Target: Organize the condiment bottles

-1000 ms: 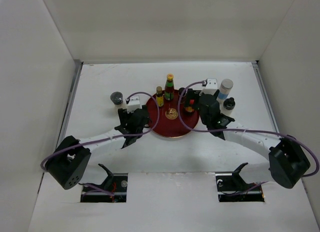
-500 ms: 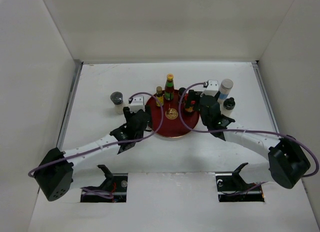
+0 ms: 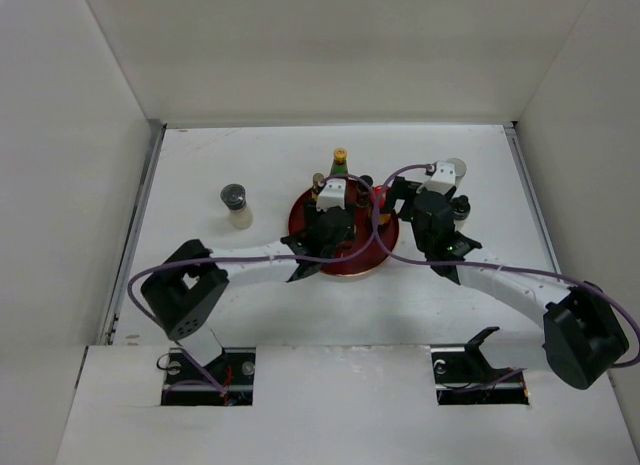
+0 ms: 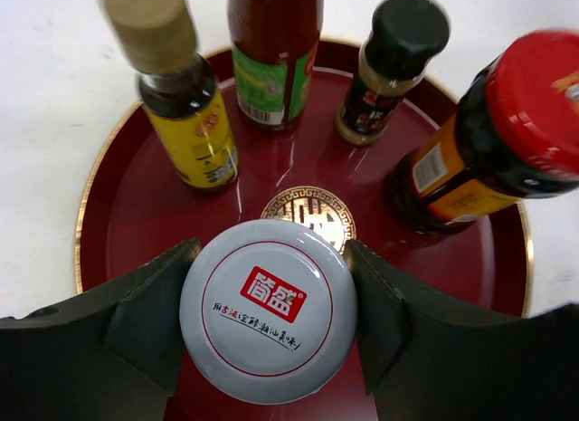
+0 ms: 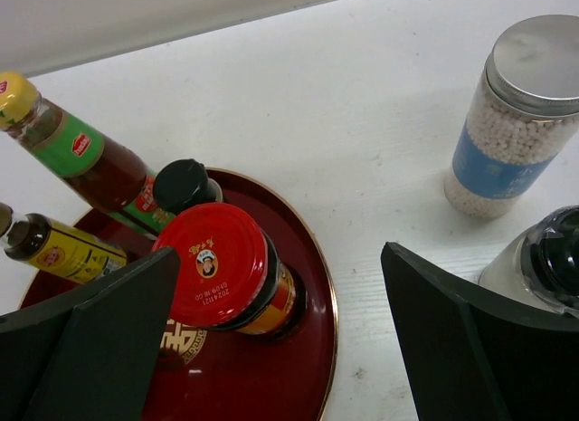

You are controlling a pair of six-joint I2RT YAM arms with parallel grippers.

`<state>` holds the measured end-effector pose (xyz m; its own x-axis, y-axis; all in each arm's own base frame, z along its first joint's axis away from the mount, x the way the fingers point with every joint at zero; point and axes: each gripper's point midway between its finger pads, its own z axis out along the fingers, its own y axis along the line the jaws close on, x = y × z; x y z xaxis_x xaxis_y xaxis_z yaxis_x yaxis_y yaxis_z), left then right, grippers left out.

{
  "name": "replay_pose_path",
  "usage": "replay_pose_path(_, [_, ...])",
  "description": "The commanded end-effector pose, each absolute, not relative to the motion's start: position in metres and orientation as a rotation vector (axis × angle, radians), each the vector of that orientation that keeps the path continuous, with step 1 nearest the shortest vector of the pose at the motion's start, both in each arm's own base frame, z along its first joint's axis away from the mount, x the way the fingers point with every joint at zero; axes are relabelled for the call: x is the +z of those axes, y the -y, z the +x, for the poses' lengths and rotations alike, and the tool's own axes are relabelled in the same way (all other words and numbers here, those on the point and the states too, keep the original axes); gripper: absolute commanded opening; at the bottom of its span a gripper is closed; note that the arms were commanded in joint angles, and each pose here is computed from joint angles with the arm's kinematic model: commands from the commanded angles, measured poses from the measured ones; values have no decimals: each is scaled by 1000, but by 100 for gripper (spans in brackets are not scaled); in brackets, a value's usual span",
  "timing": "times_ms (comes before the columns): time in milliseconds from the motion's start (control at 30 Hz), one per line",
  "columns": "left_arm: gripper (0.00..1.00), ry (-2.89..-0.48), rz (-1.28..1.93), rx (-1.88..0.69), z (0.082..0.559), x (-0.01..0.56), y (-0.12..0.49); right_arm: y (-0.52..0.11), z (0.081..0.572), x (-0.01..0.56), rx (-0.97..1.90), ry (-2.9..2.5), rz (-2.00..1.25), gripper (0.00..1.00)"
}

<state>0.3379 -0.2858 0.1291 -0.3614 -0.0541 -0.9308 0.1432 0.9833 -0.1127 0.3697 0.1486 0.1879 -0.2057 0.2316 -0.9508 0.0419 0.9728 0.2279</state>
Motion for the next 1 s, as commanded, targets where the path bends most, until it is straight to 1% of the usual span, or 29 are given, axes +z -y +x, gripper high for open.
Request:
replay_pose_path(0, [28, -1761, -30, -360, 371, 194, 316, -151, 373, 209, 253, -1705, 246, 100])
replay_pose_path(67, [30, -1762, -30, -334, 381, 187, 317, -151, 373, 208, 254, -1707, 244, 100])
replay_pose_path(100, [32, -1762, -32, -328, 384, 183, 318, -151, 373, 208, 253, -1709, 244, 100])
replay_pose_path(133, [37, -1760, -38, -323, 386, 180, 318, -151, 373, 207, 252, -1710, 243, 100])
replay_pose_path(167, [43, -1758, -42, -318, 388, 177, 317, -151, 373, 207, 252, -1710, 243, 100])
replay_pose_path(200, [51, -1756, -48, -314, 389, 175, 314, -151, 373, 207, 251, -1711, 243, 100])
replay_pose_path(267, [70, -1755, -52, -311, 388, 172, 310, -151, 373, 207, 251, -1711, 243, 100])
replay_pose_path(300, [77, -1752, -55, -315, 386, 174, 308, -151, 373, 207, 251, -1711, 243, 100])
replay_pose_path(333, [80, -1747, -55, -319, 382, 177, 306, -151, 373, 207, 251, -1711, 243, 100])
replay_pose_path(400, [83, -1734, -59, -327, 373, 185, 299, -152, 373, 207, 252, -1713, 241, 100])
replay_pose_path(500, [83, -1715, -68, -338, 353, 196, 280, -151, 372, 209, 255, -1707, 243, 100])
replay_pose_path(633, [83, -1713, -144, -245, 334, 192, 216, -149, 372, 207, 247, -1711, 245, 100])
replay_pose_path(733, [84, -1730, -267, -98, 337, 181, 148, -147, 373, 207, 246, -1712, 248, 100])
replay_pose_path(833, [87, -1731, -379, 12, 344, 182, 94, -149, 373, 207, 251, -1712, 245, 100])
replay_pose_path(967, [88, -1748, -459, 42, 366, 182, 66, -154, 376, 201, 260, -1732, 231, 100])
